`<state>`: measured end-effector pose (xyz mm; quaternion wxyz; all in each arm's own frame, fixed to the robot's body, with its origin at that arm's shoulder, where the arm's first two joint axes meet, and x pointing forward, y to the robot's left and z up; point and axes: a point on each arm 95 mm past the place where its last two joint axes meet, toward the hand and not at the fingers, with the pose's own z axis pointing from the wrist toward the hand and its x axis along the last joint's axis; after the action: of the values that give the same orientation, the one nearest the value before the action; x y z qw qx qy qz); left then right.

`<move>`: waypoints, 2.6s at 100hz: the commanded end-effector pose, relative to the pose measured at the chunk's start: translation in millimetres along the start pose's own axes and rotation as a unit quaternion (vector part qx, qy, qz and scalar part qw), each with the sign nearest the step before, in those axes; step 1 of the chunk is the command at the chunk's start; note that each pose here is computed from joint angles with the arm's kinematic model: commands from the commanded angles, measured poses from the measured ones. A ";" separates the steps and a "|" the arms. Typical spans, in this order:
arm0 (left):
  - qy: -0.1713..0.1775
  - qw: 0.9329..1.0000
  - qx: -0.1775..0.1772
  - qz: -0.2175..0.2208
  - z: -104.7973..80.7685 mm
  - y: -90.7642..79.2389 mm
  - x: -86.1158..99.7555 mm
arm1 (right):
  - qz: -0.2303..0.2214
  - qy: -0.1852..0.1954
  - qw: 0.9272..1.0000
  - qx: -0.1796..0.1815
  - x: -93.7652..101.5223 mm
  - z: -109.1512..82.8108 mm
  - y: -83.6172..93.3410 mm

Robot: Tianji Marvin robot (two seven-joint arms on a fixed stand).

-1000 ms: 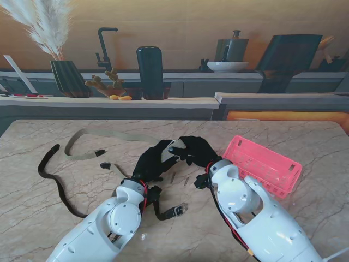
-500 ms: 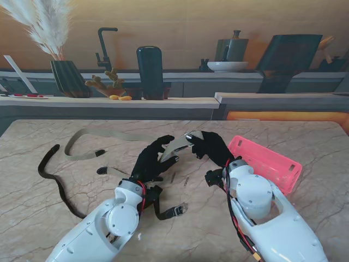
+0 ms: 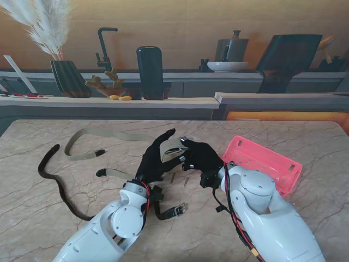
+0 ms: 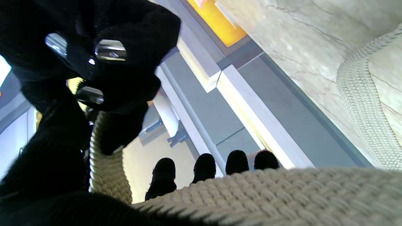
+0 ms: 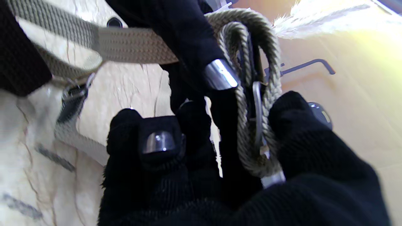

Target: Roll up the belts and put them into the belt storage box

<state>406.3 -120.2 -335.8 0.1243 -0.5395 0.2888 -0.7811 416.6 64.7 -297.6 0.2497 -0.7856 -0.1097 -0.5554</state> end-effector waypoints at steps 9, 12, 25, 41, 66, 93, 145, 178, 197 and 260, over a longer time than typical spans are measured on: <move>0.005 1.000 0.003 -0.017 -1.7 5.4 4.9 | 0.030 -0.029 0.999 0.025 -9.3 13.6 -9.0; 0.006 1.000 0.003 -0.017 -1.7 5.6 5.0 | 0.036 -0.035 0.998 0.030 -11.1 15.8 -10.1; 0.004 1.000 0.005 -0.016 -1.3 6.3 5.4 | 0.062 -0.060 0.994 0.063 -18.1 21.9 -16.1; -0.003 1.000 0.014 -0.027 -1.7 7.5 8.0 | 0.058 -0.086 0.989 0.102 -25.2 26.8 -19.7; -0.006 0.998 0.042 -0.047 -2.8 7.4 12.4 | -0.053 -0.121 0.988 0.084 -31.5 30.4 -17.0; -0.014 0.994 0.067 -0.084 -6.8 5.4 17.9 | -0.182 -0.129 0.975 0.014 -29.3 27.6 -8.0; -0.035 0.995 0.070 -0.065 -4.7 -3.0 14.5 | -0.384 0.026 0.922 -0.054 -6.6 -4.2 8.2; -0.043 0.998 0.029 0.039 3.9 -4.9 -0.9 | -0.485 0.100 0.867 -0.052 3.8 -16.9 2.5; -0.031 0.996 -0.003 0.085 4.6 -2.3 -1.8 | -0.520 0.110 0.845 -0.056 5.7 -4.7 -6.7; -0.017 0.990 -0.036 0.132 4.1 -0.7 -2.9 | -0.551 0.087 0.829 -0.024 0.7 22.4 -31.7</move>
<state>412.7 -116.5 -338.6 0.2151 -0.5172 0.3833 -0.7343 423.7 95.5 -292.9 -0.1277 -0.5354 -0.4894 -0.6764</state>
